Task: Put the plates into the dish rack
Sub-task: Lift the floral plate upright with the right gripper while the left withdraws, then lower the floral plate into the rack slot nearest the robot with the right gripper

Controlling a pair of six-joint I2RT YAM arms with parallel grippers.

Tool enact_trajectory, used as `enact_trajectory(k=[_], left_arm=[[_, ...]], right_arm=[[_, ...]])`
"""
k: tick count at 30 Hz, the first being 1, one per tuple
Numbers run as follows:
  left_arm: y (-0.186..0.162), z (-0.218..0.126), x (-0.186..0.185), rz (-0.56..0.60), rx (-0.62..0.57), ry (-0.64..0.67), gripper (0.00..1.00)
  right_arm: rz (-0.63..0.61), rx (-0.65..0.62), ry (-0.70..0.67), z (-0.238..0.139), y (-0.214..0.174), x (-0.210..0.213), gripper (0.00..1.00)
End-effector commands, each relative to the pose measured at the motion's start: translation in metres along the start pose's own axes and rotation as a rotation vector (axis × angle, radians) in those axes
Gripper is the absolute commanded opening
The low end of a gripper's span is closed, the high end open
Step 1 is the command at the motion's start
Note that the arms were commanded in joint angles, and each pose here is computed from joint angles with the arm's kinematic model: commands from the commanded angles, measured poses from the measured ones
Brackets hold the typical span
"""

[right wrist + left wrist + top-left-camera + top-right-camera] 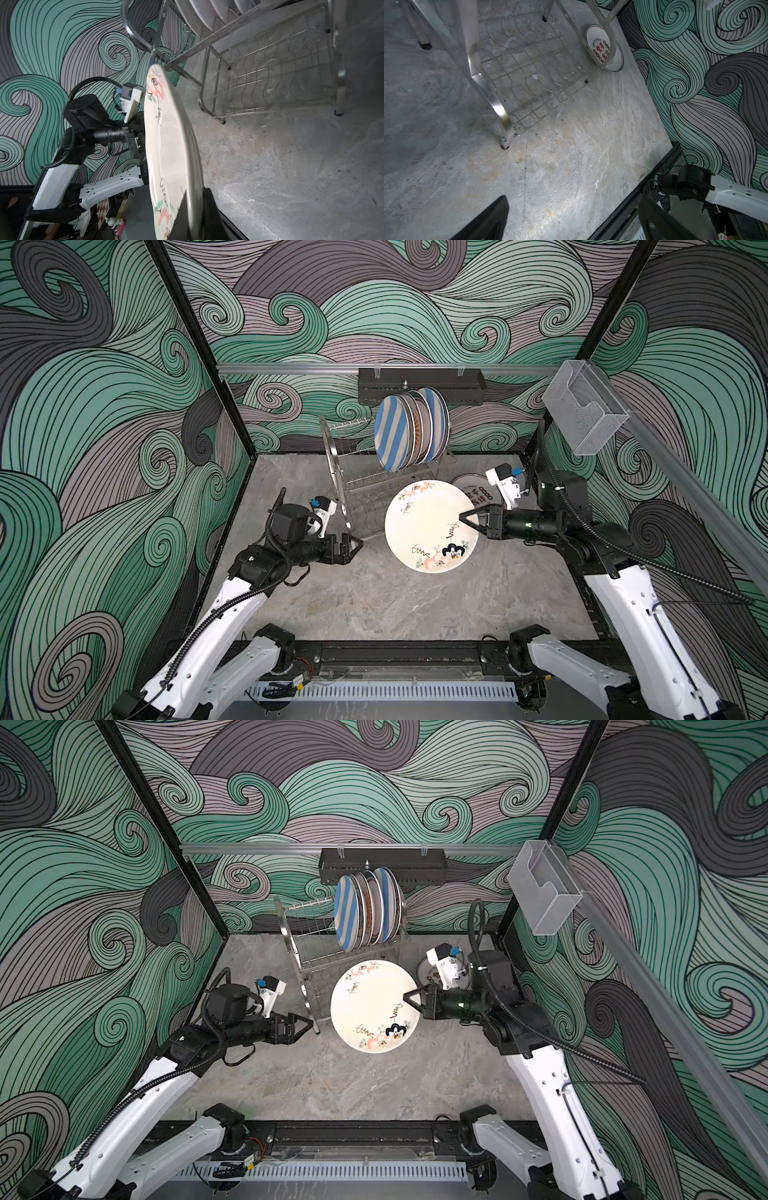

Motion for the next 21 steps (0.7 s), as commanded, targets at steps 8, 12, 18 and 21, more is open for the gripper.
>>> enact_trajectory(k=[8,12,18,21], left_arm=[[-0.014,0.008,0.022,-0.009,0.078,0.031,0.99],[-0.018,0.005,0.027,0.001,0.082,0.063,0.99],[-0.019,0.005,0.03,0.004,0.081,0.079,0.99],[-0.019,0.004,0.035,0.002,0.078,0.115,0.99]], right_arm=[[-0.288,-0.289,-0.082,0.022,0.109,0.079,0.0],[-0.386,-0.422,-0.245,0.03,0.149,0.097,0.0],[-0.476,-0.561,-0.48,0.052,0.187,0.112,0.0],[-0.519,-0.617,-0.594,0.06,0.197,0.118,0.0]])
Point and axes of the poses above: each gripper's point midway between its finger pads, its own z axis out along the fingers, its own x axis along the line the jaws close on, y = z × x, the point moved 4 cm from there along -z, back along the fingers, and after that the axes turned 1 degree about z, right-handed, at the moved point
